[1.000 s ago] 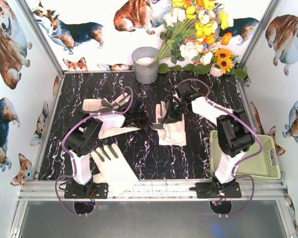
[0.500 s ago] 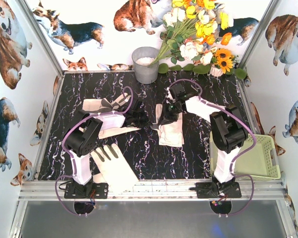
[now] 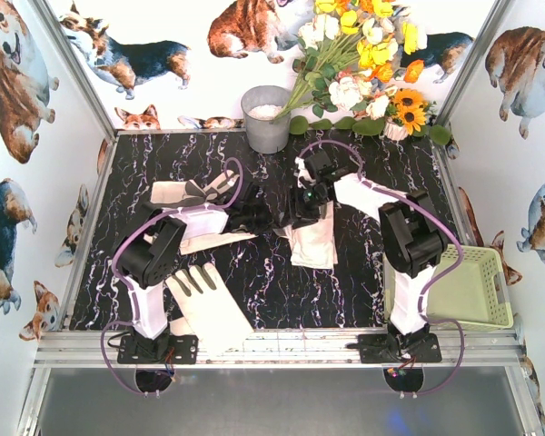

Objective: Put the gloves into the storage basket
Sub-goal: Turn over the glove in the glove, then adjust the glove at the center of the board, then pick up the glove from the center of the board.

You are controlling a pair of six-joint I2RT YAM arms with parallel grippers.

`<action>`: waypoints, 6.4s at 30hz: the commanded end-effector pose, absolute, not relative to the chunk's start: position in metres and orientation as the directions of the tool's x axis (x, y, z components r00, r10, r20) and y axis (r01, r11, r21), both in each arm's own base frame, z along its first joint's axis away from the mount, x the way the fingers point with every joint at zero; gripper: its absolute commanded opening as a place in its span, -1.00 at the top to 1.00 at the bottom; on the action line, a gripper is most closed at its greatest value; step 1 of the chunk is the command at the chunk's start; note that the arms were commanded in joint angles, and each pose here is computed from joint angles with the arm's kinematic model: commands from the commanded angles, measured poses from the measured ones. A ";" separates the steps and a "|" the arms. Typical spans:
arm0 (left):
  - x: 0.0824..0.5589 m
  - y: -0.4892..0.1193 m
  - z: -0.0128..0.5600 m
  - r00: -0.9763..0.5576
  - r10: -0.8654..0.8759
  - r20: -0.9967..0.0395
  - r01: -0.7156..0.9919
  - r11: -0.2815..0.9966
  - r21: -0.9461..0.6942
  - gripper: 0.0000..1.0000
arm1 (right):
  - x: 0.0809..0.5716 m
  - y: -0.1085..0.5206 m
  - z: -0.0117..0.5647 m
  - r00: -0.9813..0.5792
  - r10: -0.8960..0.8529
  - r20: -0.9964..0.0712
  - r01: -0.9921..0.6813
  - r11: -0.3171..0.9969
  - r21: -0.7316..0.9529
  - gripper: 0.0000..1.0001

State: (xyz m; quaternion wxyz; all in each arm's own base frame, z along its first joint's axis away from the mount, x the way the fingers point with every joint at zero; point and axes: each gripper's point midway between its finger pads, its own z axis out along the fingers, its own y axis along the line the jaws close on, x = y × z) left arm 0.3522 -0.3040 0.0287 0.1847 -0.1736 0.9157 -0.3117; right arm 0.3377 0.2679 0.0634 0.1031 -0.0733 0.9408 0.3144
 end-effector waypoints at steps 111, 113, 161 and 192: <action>0.357 -0.286 0.065 -0.843 -0.355 -0.405 -0.134 0.867 -0.480 0.40 | 0.372 0.137 0.068 -0.956 0.033 -0.291 -0.112 0.877 0.467 0.40; 0.358 -0.285 0.079 -0.832 -0.358 -0.424 -0.123 0.864 -0.488 0.25 | 0.372 0.136 0.079 -0.950 0.034 -0.310 -0.120 0.877 0.465 0.27; 0.349 -0.348 0.046 -0.936 -0.228 -0.267 -0.041 0.827 -0.561 0.34 | 0.371 0.126 0.049 -0.973 0.208 -0.103 0.082 0.722 0.687 -0.36; 0.324 -0.305 -0.003 -0.948 -0.254 -0.194 -0.143 0.879 -0.454 0.67 | 0.348 0.165 0.021 -0.989 0.149 -0.010 0.097 0.694 0.714 -0.30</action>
